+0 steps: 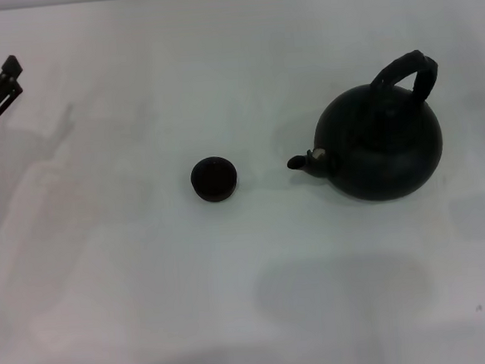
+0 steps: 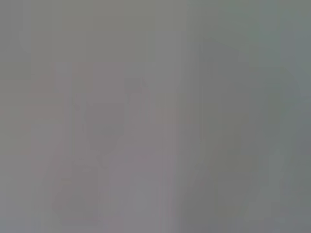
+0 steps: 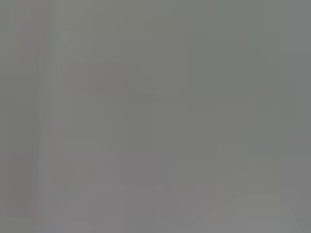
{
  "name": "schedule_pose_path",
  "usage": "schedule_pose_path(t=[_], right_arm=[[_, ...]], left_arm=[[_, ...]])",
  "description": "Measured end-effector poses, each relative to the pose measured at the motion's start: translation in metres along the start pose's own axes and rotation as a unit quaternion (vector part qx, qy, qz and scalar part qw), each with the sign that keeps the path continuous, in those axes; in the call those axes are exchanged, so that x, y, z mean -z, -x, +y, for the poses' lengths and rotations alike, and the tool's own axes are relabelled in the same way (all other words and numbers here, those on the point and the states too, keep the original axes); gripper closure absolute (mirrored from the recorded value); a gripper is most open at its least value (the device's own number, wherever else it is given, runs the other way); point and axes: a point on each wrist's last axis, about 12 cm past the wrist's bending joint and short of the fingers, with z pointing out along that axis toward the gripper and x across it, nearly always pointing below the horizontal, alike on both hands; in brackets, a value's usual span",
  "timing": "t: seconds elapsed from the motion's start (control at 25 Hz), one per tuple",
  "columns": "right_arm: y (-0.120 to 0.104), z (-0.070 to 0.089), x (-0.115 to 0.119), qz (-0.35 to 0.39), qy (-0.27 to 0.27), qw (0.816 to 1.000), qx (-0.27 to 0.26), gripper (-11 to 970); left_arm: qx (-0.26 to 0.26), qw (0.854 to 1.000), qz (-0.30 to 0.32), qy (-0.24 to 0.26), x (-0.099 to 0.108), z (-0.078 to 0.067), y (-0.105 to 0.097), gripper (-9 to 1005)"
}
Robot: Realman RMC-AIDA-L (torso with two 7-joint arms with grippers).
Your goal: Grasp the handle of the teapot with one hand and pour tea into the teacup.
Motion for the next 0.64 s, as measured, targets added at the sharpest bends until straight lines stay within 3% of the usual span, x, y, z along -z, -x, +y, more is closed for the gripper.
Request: schedule_pose_path(t=[0.36, 0.64], right_arm=[[-0.0006, -0.0087, -0.0077, 0.010, -0.034, 0.999, 0.025, 214], [-0.0065, -0.0052, -0.0055, 0.022, -0.041, 0.999, 0.028, 214]], left_arm=[[0.015, 0.999, -0.012, 0.037, 0.0012, 0.0021, -0.0030, 117], [-0.021, 0.999, -0.011, 0.038, -0.0049, -0.0015, -0.0039, 117]])
